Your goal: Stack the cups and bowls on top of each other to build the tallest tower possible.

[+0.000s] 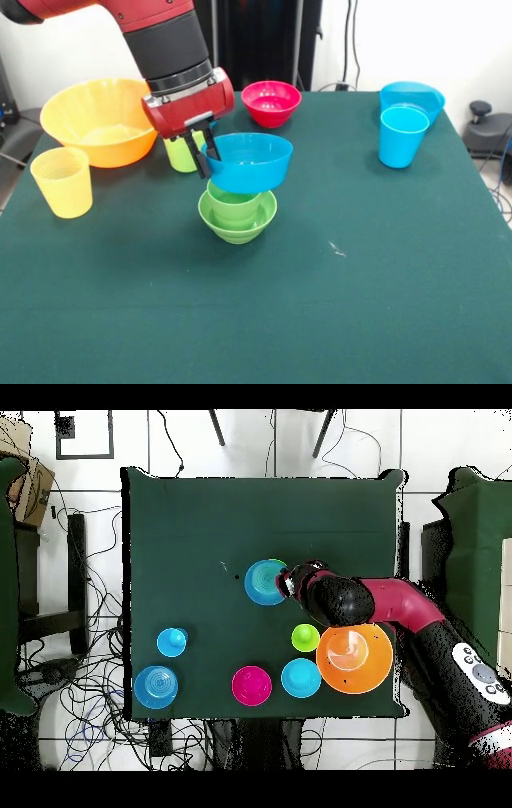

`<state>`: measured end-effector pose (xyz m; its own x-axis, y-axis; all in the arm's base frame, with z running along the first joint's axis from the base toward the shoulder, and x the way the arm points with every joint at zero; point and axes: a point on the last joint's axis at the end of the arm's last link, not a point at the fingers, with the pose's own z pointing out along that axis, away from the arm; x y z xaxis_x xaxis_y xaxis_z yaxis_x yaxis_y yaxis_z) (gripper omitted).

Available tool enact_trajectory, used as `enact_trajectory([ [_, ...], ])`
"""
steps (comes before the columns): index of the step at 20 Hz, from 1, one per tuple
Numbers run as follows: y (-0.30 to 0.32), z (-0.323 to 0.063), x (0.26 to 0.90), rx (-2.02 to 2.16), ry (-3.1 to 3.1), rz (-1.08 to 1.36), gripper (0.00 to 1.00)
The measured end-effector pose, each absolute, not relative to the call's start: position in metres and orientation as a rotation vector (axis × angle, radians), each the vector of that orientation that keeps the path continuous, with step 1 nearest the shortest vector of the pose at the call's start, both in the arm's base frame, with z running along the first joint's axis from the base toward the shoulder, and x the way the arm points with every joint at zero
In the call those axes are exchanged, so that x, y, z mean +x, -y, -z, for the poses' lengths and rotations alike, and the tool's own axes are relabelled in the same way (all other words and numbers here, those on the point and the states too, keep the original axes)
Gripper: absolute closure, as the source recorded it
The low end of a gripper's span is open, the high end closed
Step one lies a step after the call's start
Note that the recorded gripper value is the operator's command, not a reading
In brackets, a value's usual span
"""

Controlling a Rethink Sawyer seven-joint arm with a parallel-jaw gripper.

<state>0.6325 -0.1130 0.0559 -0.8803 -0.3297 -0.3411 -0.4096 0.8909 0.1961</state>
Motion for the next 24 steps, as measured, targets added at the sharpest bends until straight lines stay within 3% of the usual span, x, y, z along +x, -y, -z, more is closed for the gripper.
enact_trajectory([
  [24,0.128,-0.051,0.629,-0.495,-2.744,-0.424,1.0],
])
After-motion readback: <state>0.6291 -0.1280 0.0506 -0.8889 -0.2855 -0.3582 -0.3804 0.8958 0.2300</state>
